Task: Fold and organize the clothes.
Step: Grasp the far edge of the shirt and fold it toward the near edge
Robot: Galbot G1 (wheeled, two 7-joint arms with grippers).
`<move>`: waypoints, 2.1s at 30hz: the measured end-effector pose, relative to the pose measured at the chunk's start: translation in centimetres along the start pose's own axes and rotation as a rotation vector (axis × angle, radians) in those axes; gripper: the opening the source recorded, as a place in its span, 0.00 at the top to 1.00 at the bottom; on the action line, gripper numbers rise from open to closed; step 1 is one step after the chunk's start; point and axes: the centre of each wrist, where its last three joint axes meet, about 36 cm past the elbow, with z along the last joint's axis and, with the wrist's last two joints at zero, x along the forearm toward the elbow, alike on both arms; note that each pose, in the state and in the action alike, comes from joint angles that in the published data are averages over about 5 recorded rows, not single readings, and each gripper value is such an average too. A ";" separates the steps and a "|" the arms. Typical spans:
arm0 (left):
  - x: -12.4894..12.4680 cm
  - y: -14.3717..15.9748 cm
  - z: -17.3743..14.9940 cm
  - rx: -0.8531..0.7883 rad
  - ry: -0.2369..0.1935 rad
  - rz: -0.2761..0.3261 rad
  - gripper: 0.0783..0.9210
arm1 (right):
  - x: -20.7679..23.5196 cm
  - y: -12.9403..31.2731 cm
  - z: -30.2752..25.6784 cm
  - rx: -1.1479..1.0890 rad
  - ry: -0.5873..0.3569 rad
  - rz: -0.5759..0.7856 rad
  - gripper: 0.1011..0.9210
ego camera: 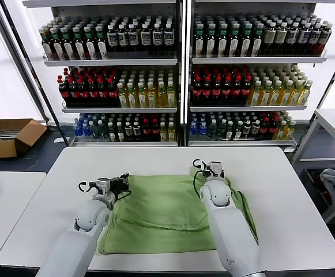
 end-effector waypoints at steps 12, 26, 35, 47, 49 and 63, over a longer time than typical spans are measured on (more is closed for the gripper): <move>4.7 -1.0 0.3 -0.018 -0.112 0.026 0.99 | 6.9 -3.2 -0.6 -0.040 -0.141 -0.028 0.99; 10.1 -2.4 3.7 -0.019 -0.123 0.026 0.99 | 16.5 -6.4 5.3 -0.073 -0.116 -0.024 0.99; 13.2 -4.1 6.6 -0.022 -0.071 0.033 0.99 | 19.6 -8.6 9.3 -0.051 -0.037 0.023 0.99; 15.4 -5.1 8.6 -0.052 -0.023 0.032 0.99 | 21.1 -9.3 11.7 -0.029 0.012 0.033 0.99; 15.5 -5.3 8.8 -0.057 -0.021 0.032 0.99 | 21.1 -9.3 12.0 -0.025 0.017 0.034 0.99; 16.0 -5.5 8.5 -0.091 -0.040 -0.003 0.61 | 20.9 -9.6 13.8 0.000 0.034 0.070 0.71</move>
